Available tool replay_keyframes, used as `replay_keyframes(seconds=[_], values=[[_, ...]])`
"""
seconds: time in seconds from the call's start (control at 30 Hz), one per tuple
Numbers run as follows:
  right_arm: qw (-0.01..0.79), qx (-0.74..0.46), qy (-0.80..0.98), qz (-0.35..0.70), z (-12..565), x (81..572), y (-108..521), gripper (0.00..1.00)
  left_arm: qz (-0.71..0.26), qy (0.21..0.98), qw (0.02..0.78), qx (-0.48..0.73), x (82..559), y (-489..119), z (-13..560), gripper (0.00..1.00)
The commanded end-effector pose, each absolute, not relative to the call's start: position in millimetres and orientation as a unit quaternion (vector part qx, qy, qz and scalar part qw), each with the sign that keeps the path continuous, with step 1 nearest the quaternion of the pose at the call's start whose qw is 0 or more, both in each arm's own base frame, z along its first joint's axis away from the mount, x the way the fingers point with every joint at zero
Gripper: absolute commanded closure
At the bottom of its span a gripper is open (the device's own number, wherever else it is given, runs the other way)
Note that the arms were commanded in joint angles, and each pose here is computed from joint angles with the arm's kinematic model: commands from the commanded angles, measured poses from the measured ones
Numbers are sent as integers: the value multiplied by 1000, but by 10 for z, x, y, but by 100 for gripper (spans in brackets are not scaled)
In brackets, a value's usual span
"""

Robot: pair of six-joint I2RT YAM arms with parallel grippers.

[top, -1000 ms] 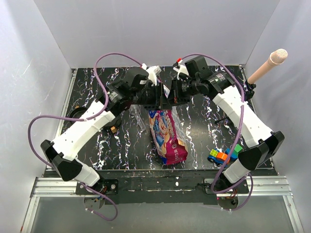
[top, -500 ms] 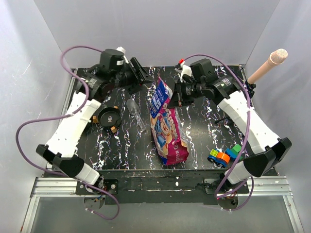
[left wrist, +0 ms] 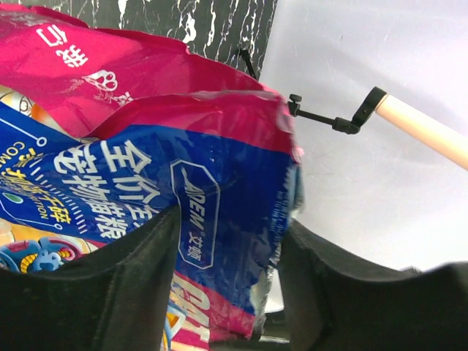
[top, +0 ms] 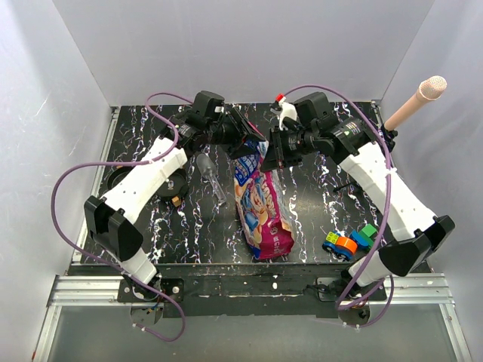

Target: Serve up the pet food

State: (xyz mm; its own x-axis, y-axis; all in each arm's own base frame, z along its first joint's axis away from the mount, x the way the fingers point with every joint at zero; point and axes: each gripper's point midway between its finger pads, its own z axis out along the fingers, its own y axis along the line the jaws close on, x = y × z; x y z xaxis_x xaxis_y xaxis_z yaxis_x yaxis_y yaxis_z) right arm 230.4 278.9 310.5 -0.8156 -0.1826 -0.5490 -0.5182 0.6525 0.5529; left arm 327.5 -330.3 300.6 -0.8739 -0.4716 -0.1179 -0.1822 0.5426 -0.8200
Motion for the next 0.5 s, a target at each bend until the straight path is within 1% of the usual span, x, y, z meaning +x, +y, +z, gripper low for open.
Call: replay_keyframes(seconds=[0.0,0.03,0.1,0.2,0.33,0.47], values=[[232,-203,880,362,3418,2034,2750,73,-441,860,183,-181,3285,-3298,3171,55],[231,-187,894,337,3370,2039,2684,69,-440,861,184,-177,3290,-3303,3165,61],[220,-161,918,289,3297,1993,2519,66,-445,860,185,-169,3289,-3319,3204,67],[224,-139,930,255,3274,1917,2368,60,-445,861,187,-161,3250,-3302,3240,68],[249,-129,930,239,3310,1917,2320,62,-450,859,187,-159,3188,-3272,3286,69],[268,-143,917,256,3471,1983,2409,63,-452,860,182,-155,3148,-3267,3291,69]])
